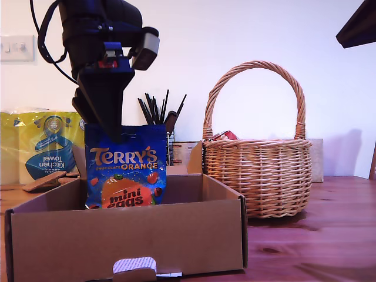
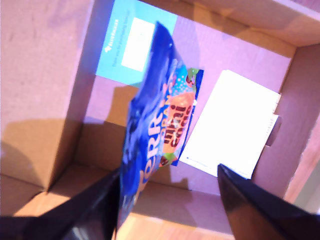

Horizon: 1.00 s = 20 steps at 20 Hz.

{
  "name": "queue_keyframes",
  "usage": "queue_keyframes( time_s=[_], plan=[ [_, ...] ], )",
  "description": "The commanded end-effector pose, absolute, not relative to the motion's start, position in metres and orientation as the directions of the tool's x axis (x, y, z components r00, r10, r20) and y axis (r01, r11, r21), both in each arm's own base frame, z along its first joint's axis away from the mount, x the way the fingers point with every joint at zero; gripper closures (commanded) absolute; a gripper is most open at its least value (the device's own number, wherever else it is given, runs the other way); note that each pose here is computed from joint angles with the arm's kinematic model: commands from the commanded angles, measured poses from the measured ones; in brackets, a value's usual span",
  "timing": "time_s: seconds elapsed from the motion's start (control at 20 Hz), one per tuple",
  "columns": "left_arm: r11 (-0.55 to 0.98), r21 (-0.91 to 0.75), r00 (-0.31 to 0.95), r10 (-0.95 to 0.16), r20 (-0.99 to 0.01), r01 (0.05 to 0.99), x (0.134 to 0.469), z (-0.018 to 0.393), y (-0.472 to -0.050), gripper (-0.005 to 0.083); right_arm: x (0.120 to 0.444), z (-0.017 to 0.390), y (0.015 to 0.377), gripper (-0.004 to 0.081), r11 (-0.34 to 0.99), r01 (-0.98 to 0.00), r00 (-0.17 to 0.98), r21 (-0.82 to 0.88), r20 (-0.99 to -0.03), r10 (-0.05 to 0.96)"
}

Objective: Move the bags of Easter eggs from the cardboard box on the left into the woven basket on the right side.

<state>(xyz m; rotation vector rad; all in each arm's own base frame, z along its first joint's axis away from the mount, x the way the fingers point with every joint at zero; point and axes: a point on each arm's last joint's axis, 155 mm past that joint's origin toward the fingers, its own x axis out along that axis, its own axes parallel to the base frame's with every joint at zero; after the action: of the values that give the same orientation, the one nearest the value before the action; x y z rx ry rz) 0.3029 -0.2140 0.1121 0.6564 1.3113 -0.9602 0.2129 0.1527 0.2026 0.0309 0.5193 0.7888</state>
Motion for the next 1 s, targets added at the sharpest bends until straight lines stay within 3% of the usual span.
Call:
queue_keyframes(
  time_s=[0.0, 0.25, 0.6, 0.95],
  plan=[
    [0.49, -0.15, -0.065, -0.188, -0.98, 0.859, 0.294, 0.093, -0.214, 0.0291, 0.212, 0.209, 0.155, 0.0716, 0.703, -0.678, 0.585, 0.215, -0.42, 0.694],
    [0.481, -0.172, -0.091, -0.187, -0.978, 0.86, 0.281, 0.063, -0.217, 0.0286, 0.212, 0.209, 0.155, 0.0716, 0.702, -0.679, 0.585, 0.215, -0.419, 0.694],
    [0.439, -0.103, 0.012, -0.251, -0.968, 0.893, 0.296, 0.051, -0.247, 0.0269, 0.212, 0.209, 0.155, 0.0717, 0.703, -0.675, 0.585, 0.223, -0.42, 0.694],
    [0.429, -0.102, 0.01, -0.25, -0.968, 0.897, 0.289, 0.03, -0.246, 0.027, 0.212, 0.21, 0.155, 0.0716, 0.705, -0.669, 0.586, 0.234, -0.418, 0.694]
  ],
)
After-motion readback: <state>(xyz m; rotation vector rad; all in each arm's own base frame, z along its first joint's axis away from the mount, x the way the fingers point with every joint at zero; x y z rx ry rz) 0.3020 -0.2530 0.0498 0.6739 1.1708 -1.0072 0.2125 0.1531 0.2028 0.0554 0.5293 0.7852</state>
